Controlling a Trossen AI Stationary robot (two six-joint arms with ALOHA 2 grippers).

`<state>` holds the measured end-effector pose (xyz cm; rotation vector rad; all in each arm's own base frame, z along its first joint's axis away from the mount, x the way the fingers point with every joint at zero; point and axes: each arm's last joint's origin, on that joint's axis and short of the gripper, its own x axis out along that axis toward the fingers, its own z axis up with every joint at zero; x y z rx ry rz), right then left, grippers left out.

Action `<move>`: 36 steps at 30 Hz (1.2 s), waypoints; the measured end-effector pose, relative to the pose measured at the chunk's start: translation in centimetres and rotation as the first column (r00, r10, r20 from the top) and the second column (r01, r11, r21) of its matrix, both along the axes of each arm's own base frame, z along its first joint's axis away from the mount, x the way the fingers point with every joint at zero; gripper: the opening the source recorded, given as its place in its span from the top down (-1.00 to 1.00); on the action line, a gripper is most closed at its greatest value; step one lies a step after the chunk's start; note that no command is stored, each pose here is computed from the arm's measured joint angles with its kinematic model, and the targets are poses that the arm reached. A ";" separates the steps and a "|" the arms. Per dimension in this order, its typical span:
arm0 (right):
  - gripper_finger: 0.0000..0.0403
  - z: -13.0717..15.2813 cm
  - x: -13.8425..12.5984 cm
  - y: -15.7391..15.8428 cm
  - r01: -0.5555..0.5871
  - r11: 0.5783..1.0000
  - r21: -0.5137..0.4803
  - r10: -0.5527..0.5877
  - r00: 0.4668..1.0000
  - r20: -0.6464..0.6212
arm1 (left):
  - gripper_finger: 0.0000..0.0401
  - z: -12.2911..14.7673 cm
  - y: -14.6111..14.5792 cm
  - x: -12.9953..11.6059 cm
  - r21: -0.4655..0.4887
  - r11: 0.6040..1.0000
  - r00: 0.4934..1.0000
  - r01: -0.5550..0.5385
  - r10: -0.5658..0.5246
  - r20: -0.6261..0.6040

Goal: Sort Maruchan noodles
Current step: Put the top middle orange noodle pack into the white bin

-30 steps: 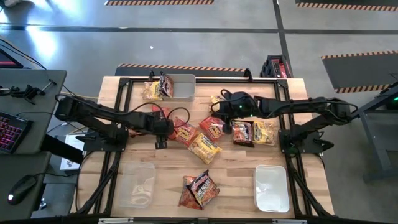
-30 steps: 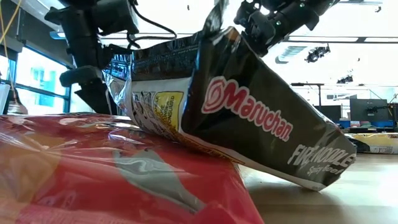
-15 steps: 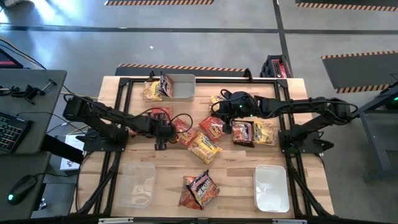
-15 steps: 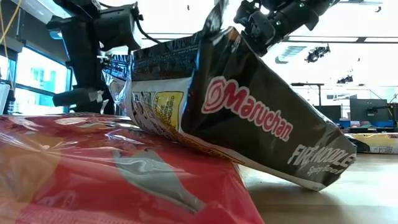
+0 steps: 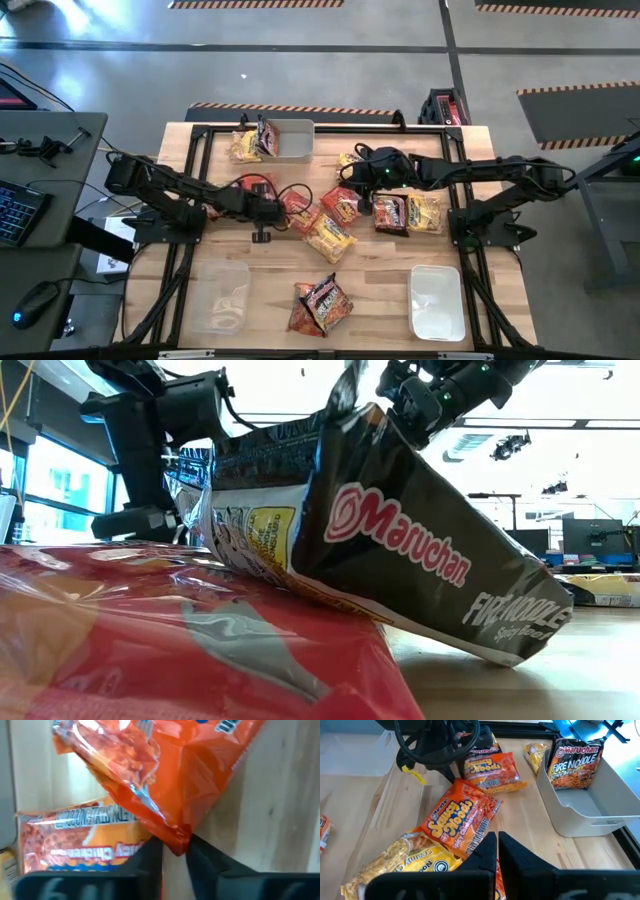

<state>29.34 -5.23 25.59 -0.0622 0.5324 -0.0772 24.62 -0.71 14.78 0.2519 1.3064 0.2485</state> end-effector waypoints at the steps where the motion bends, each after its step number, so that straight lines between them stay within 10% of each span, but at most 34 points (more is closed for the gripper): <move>1: 1.00 0.0 0.0 0.0 0.000 1.000 0.000 0.000 1.000 0.000 | 0.79 0.0 0.0 0.1 -0.007 1.000 1.000 0.009 -0.009 0.004; 12: 0.89 0.0 0.0 0.0 0.055 0.996 0.065 -0.056 0.998 0.000 | 1.00 0.4 -0.1 1.0 -0.168 0.983 0.992 0.077 -0.059 0.109; 27: -0.26 -2.6 1.9 4.6 0.149 0.987 0.065 -0.145 0.987 -0.067 | 1.00 2.1 2.1 2.7 -0.416 0.905 0.932 0.086 0.073 0.354; 36: -0.41 -4.9 3.9 7.4 0.195 0.981 -0.009 -0.195 0.976 -0.101 | 1.00 3.1 3.6 3.7 -0.466 0.882 0.861 0.077 0.177 0.477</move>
